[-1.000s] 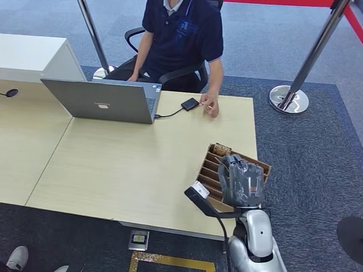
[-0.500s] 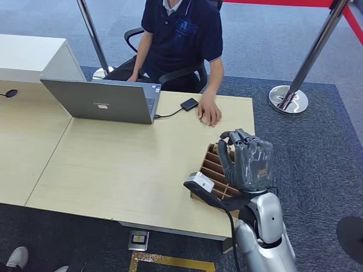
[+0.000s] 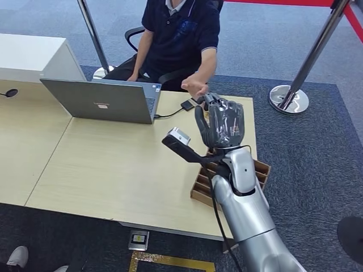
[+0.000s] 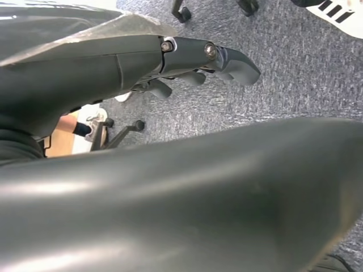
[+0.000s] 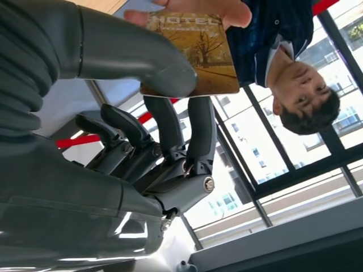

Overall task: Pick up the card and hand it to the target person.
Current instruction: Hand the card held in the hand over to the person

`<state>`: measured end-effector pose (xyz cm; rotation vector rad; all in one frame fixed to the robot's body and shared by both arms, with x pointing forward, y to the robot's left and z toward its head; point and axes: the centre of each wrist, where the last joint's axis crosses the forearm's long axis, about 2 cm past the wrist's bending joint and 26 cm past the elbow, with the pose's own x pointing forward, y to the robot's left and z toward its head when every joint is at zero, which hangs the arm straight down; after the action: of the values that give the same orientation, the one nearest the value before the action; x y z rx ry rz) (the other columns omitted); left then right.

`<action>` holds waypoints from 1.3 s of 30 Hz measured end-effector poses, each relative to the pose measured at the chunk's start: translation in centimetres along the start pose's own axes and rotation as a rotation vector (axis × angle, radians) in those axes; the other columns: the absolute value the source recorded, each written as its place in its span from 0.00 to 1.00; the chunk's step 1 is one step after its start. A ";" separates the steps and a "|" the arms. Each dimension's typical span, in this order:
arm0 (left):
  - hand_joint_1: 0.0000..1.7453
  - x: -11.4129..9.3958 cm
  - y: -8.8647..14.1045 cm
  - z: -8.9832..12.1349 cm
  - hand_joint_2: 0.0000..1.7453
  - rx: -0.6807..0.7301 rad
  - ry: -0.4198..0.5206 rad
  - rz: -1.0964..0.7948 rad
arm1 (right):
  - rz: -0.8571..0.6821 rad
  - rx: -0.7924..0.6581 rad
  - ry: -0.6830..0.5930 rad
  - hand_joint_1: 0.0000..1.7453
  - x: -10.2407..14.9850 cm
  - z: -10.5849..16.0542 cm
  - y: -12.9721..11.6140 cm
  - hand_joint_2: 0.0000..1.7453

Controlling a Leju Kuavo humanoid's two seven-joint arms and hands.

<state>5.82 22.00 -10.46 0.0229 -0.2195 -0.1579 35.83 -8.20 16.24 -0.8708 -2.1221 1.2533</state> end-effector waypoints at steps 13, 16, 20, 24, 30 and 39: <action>0.00 0.0 0.0 0.0 0.00 -0.001 0.002 0.008 | -0.016 0.071 -0.015 1.00 0.5 -0.8 1.1 1.00; 0.00 0.0 0.0 0.0 0.00 -0.002 -0.001 0.005 | -0.016 0.076 -0.014 1.00 0.5 -0.8 1.3 1.00; 0.00 0.0 -0.1 0.0 0.00 -0.003 -0.001 -0.002 | -0.015 0.070 -0.007 0.46 0.5 -0.8 1.5 1.00; 0.00 0.0 -0.1 0.0 0.00 -0.004 -0.001 -0.008 | -0.021 0.041 0.020 0.00 0.3 -0.6 1.6 1.00; 0.00 0.0 -0.1 0.0 0.00 0.000 -0.004 0.016 | -0.091 -0.048 0.087 0.00 0.4 1.0 1.7 1.00; 0.00 -0.2 -0.1 0.0 0.00 0.004 0.002 0.039 | -0.087 -0.218 0.201 0.00 1.9 7.2 -0.1 1.00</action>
<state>5.56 21.96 -10.49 0.0226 -0.2178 -0.1189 29.48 -10.89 13.40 -0.9420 -2.1342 0.8635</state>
